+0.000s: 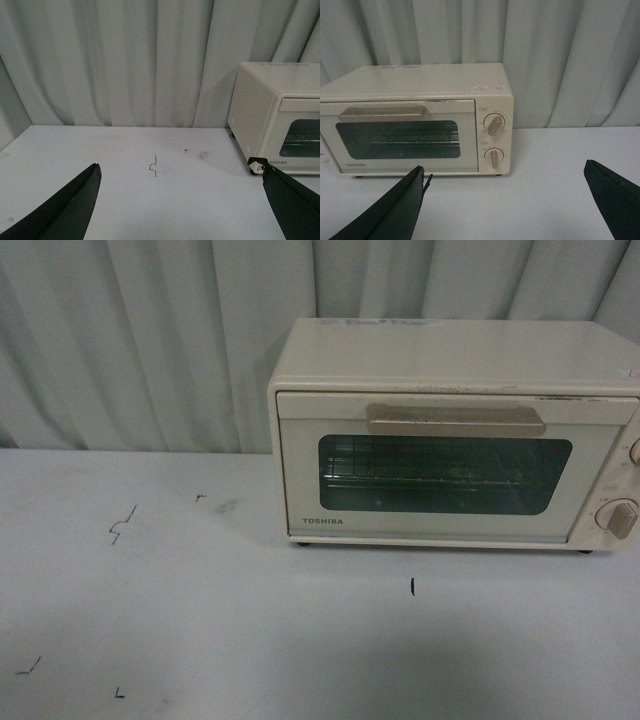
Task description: Open oven
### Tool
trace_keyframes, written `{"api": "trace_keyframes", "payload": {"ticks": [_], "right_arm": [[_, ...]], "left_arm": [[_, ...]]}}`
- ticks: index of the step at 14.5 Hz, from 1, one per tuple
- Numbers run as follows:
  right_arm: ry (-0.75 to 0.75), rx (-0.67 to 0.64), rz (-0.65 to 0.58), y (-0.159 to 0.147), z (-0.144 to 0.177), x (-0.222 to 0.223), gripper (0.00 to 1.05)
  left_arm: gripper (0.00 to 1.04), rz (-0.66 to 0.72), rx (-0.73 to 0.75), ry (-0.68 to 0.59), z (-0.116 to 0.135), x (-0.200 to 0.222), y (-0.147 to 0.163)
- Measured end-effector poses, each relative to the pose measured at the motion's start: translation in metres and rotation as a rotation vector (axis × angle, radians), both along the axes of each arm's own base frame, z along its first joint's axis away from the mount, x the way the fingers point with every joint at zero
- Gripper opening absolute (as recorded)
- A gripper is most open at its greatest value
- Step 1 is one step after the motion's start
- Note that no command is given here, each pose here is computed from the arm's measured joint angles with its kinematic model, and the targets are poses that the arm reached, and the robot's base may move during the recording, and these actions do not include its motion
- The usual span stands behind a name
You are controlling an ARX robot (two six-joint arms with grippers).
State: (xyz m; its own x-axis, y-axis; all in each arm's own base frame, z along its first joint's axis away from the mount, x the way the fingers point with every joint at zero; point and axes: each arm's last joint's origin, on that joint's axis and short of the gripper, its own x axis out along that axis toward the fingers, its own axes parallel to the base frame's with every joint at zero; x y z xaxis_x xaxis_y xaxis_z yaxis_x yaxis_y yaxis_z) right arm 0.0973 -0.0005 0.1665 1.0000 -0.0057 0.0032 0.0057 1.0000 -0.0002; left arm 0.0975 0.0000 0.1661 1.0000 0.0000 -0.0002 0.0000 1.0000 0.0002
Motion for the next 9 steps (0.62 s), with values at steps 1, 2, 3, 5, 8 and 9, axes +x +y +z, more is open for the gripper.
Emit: {"api": "trace_keyframes", "payload": {"ticks": [1,2,3,5,8,9], "right_arm": [[0.0,0.0,0.0,0.0,0.0,0.0,0.98],[0.0,0.0,0.0,0.0,0.0,0.0,0.98],[0.0,0.0,0.0,0.0,0.0,0.0,0.98],[0.0,0.0,0.0,0.0,0.0,0.0,0.98],[0.0,0.0,0.0,0.0,0.0,0.0,0.98],[0.0,0.0,0.0,0.0,0.0,0.0,0.98]], "left_arm": [[0.98,0.0,0.0,0.0,0.0,0.0,0.0],[0.98,-0.002,0.0,0.007,-0.001,0.0,0.0],[0.98,-0.005,-0.004,0.032,-0.002,0.0,0.0],[0.98,-0.128,-0.229,0.519,0.022,0.011,-0.007],[0.98,-0.215,-0.433,0.581,0.022,0.065,-0.029],[0.98,-0.251,-0.476,0.616,0.018,0.081,-0.043]]}}
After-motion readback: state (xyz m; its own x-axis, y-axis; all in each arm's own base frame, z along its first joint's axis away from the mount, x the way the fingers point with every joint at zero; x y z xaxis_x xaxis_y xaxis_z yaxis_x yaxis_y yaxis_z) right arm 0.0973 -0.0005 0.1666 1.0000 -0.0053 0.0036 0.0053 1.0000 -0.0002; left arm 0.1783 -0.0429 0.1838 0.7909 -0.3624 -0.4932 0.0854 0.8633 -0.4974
